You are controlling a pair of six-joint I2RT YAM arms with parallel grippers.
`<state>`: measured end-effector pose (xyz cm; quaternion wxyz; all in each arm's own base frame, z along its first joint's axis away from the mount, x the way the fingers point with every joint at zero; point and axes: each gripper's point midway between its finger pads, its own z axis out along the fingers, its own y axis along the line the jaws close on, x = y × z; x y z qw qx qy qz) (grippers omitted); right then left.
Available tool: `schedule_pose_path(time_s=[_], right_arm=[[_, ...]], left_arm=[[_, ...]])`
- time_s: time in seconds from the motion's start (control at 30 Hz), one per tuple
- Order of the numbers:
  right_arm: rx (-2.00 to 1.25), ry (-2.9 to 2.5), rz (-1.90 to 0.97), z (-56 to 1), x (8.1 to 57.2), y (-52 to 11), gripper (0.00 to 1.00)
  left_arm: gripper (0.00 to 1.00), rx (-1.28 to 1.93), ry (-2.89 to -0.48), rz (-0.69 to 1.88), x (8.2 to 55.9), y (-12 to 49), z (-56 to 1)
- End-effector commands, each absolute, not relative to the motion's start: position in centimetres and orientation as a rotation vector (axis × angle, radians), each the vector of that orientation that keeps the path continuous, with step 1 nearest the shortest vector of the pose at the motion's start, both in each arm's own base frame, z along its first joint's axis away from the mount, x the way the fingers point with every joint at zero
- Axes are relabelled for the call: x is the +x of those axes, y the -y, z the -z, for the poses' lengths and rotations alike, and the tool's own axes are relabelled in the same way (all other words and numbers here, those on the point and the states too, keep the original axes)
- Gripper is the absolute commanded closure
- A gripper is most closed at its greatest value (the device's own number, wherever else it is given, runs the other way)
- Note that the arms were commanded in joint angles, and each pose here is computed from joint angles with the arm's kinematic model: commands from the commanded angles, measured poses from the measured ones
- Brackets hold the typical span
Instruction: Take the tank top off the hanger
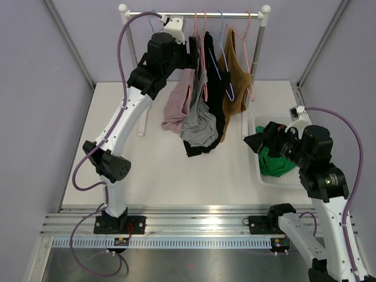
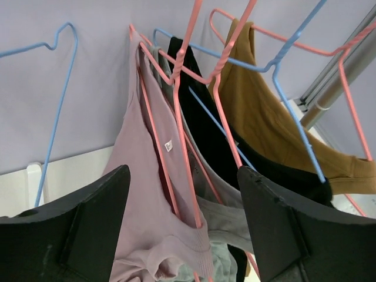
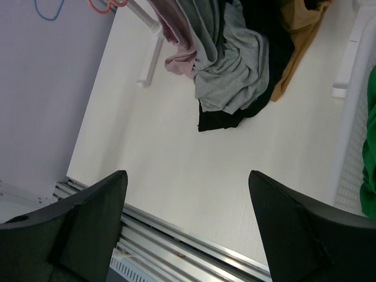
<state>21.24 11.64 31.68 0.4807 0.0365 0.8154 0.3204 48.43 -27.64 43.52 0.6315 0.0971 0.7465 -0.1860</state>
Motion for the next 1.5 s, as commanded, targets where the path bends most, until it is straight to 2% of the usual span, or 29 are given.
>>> schedule_pose_path(time_s=[0.0, 0.13, 0.17, 0.23, 0.37, 0.67, 0.83, 0.87, 1.0, 1.47], right_arm=[[0.039, -1.959, -0.824, -32.7, 20.2, -12.2, 0.09], [0.020, -1.949, -0.822, -33.0, 19.7, -12.1, 0.10], [0.015, -1.947, -0.821, -33.1, 19.6, -12.1, 0.10], [0.012, -1.947, -0.812, -33.0, 19.5, -12.0, 0.10], [0.001, -1.948, -0.795, -33.0, 19.4, -11.9, 0.10], [-0.006, -1.944, -0.793, -32.9, 19.7, -11.9, 0.11], [-0.011, -1.940, -0.795, -33.0, 19.7, -11.9, 0.11], [-0.012, -1.939, -0.792, -33.0, 19.7, -11.9, 0.11], [-0.014, -1.939, -0.789, -33.1, 19.7, -11.9, 0.11], [-0.023, -1.926, -0.789, -33.9, 19.6, -11.9, 0.12]], left_arm=[[0.33, 0.227, -1.622, 0.392, 49.8, 28.0, -45.3], [0.49, 0.202, -1.611, 0.343, 51.3, 27.8, -44.8], [0.57, 0.202, -1.610, 0.335, 51.6, 27.9, -44.6], [0.63, 0.204, -1.613, 0.333, 51.9, 28.1, -44.4], [0.61, 0.212, -1.629, 0.306, 52.4, 28.1, -43.5], [0.71, 0.229, -1.677, 0.284, 53.2, 28.5, -41.2], [0.71, 0.238, -1.695, 0.276, 53.5, 28.6, -40.3], [0.81, 0.235, -1.692, 0.278, 53.5, 28.6, -40.4], [1.00, 0.214, -1.682, 0.270, 53.4, 28.2, -41.0], [1.00, 0.061, -1.490, 0.244, 48.4, 22.9, -51.9]])
